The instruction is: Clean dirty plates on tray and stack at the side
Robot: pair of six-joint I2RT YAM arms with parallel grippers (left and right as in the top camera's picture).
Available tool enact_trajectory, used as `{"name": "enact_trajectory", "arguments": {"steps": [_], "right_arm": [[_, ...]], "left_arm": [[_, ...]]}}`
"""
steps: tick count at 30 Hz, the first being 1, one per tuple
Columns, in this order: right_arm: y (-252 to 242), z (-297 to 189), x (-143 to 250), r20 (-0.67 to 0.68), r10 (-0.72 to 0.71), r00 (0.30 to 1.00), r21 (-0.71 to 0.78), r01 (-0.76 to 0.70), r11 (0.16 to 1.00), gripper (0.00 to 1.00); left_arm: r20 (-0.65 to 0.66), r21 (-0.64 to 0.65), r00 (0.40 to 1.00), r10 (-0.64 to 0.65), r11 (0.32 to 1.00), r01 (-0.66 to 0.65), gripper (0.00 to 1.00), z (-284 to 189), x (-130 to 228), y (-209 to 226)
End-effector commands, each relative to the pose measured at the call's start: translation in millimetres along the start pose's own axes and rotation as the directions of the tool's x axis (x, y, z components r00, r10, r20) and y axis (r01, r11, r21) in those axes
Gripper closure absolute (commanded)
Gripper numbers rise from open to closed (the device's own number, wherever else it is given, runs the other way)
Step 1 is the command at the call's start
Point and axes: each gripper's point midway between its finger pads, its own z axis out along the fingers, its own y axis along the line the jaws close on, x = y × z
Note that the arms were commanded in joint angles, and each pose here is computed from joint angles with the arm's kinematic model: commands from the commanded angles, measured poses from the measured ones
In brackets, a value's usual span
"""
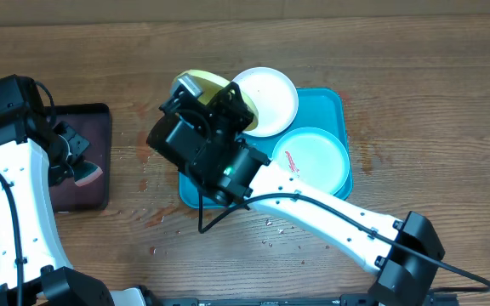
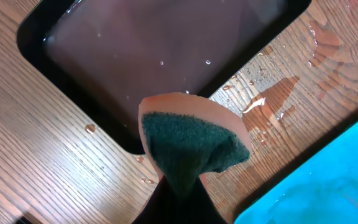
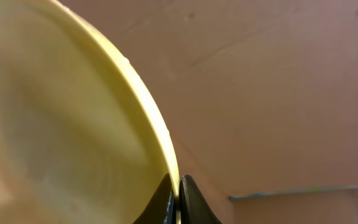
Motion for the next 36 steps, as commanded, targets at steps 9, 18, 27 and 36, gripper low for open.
{"name": "enact_trajectory", "arguments": {"steps": [9,18,27,36], "right_arm": [[58,36,53,-0.23,0.252,0.94,-0.385,-0.326,0.864,0.96],[-76,11,54,-0.122,0.349,0.929,0.05,-0.346,0.937,0.96],[-34,14,41,-0.145,0.376,0.915,-0.241,-0.401,0.884,0.96],[26,71,114,-0.495,0.412,0.765,-0.358,-0.611,0.706,0.96]], "left_arm": [[-0.002,-0.01,1.0,0.006,1.0,-0.006,0.96,1,0,3],[0.0,-0.009,1.0,0.006,1.0,-0.006,0.96,1,0,2],[0.015,0.0,1.0,0.005,1.0,-0.005,0.96,1,-4,0],[0.01,0.001,1.0,0.006,1.0,-0.006,0.96,1,-3,0]]}}
